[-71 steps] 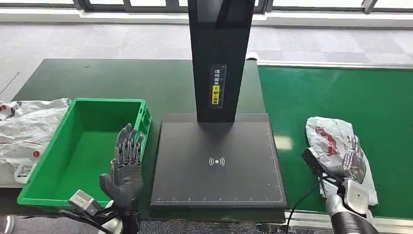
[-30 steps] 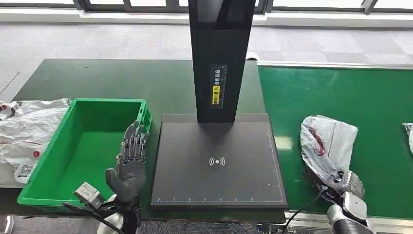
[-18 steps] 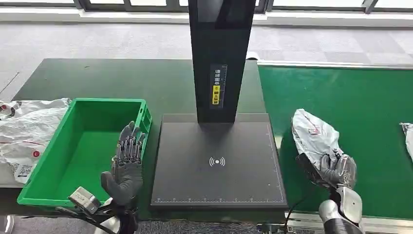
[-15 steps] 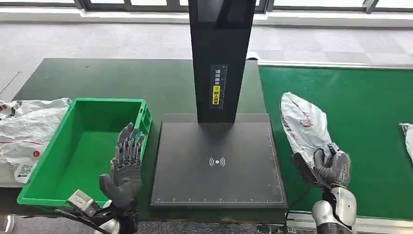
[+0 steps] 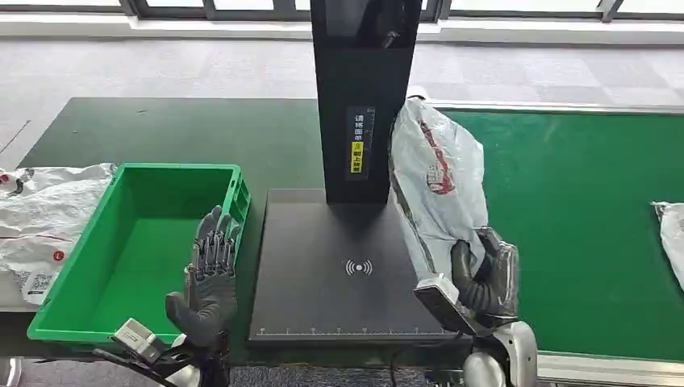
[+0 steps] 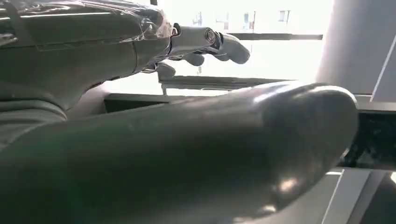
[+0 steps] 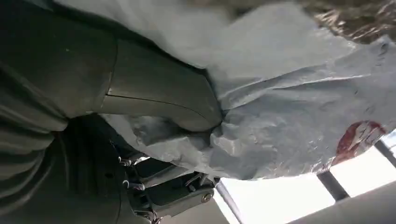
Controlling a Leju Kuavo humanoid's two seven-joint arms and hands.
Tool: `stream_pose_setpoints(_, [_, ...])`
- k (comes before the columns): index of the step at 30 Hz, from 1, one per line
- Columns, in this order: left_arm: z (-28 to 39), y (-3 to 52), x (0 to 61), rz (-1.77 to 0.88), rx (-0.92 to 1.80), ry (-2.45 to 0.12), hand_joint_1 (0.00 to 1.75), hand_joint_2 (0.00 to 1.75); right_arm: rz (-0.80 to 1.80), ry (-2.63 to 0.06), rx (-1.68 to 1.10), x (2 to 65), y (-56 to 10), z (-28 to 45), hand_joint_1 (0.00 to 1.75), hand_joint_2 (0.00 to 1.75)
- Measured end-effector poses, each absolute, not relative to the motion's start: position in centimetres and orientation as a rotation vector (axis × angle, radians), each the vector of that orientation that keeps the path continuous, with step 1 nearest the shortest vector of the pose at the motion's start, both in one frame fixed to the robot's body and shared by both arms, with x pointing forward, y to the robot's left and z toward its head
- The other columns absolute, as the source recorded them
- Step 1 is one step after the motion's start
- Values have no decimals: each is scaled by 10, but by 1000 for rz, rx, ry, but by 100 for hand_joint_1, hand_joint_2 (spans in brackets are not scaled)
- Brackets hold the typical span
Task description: Moved the parcel from conveyor to table for the left to box.
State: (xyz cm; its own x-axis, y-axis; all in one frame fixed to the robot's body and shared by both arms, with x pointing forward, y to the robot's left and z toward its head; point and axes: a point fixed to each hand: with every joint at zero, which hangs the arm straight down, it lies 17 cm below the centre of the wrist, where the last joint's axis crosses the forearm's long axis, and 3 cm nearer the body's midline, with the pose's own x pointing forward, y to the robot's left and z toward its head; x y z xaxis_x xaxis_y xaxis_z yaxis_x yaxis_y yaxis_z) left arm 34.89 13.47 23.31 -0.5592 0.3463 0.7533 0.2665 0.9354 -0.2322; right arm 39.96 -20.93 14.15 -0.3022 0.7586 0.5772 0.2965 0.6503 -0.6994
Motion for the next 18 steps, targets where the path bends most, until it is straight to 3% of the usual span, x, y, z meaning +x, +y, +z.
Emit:
stream_pose_setpoints(8, [230,133,351,111,-437,-2188,0,0,614,-1885,-606,398,-155,122,175,175])
stream_pose_setpoints(18, [224,139,355,160,-425,-2171,0,0,704,-1711,-216,390,-72,38,175,175])
